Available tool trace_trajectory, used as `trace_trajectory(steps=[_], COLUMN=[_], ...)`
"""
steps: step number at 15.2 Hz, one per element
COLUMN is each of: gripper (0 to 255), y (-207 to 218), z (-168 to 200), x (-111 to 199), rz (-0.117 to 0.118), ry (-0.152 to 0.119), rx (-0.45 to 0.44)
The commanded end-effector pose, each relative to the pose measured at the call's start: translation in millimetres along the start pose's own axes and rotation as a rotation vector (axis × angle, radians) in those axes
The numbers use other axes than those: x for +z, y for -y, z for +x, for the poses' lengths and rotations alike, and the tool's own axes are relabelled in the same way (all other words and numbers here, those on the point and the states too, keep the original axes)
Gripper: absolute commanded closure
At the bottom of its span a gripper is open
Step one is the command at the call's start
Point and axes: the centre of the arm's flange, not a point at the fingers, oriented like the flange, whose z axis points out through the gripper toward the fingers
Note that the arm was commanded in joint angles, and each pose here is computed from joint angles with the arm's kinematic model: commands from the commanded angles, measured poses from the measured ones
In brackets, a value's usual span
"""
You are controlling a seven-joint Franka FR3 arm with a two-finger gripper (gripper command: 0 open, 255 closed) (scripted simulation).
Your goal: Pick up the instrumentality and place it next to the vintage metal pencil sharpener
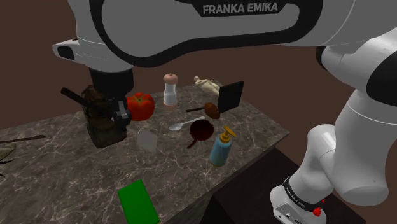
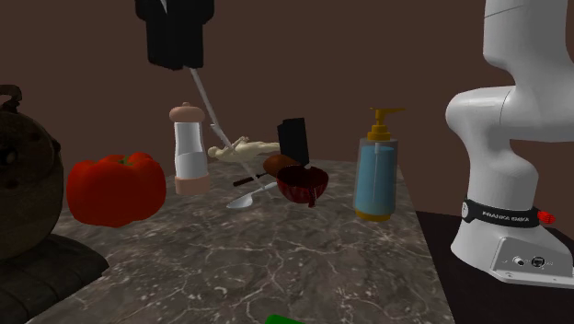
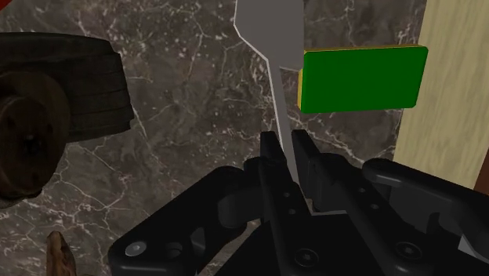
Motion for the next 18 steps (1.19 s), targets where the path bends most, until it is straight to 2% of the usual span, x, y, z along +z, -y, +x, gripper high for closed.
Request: trace_trajectory(steps=[1,18], gripper=[255,255], y=[-0.2,-0.3], z=[-1.4,-7.3], x=[9.9,99.5], rz=[0.000,0.000], ry=[0.000,0.000], rx=[0.000,0.000])
